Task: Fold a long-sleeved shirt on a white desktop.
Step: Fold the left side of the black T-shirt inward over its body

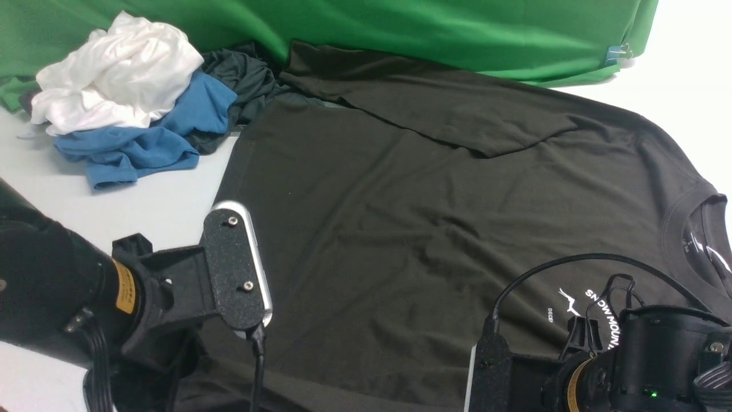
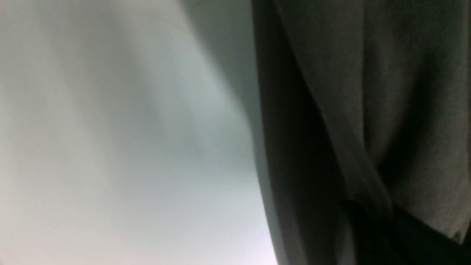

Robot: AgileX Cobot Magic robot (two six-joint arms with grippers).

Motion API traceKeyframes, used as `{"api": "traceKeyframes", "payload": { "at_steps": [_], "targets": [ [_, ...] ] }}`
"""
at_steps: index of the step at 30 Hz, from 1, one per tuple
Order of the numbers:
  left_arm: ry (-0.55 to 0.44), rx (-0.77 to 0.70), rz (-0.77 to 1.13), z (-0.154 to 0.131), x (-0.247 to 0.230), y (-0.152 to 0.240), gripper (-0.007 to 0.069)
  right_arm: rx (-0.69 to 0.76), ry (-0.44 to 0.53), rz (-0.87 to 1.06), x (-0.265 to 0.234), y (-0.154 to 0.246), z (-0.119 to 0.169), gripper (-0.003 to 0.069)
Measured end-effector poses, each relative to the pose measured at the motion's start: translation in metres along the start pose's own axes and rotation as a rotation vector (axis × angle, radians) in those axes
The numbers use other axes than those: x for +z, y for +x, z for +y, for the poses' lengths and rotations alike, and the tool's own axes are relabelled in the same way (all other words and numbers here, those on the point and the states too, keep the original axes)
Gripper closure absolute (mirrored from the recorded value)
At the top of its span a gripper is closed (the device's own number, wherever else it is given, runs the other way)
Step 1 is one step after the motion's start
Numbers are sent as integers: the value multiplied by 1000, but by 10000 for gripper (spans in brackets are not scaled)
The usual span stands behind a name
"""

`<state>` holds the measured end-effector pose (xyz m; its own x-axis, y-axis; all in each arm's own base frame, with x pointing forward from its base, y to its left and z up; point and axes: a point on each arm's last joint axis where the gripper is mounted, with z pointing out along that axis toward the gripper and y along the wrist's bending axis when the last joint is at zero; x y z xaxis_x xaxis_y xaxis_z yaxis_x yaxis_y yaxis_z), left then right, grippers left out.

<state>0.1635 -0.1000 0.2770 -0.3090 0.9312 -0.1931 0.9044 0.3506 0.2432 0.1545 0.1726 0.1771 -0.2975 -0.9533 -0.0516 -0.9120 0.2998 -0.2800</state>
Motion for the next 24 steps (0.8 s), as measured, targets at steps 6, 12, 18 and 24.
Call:
{"api": "traceKeyframes", "payload": {
  "at_steps": [6,12,18,24],
  "targets": [
    [-124,-54,-58,12,-1,-5,585,37,12,1,-7,-6,-5,624],
    [-154,-65,-108,27,-2,-25,585,105,41,-46,-22,-18,-26,625],
    [-147,-132,-103,55,6,-38,585,197,65,-66,-23,-14,-53,625],
    [-113,-206,-100,100,20,-41,585,284,95,-145,-20,-9,-77,625]
  ]
}}
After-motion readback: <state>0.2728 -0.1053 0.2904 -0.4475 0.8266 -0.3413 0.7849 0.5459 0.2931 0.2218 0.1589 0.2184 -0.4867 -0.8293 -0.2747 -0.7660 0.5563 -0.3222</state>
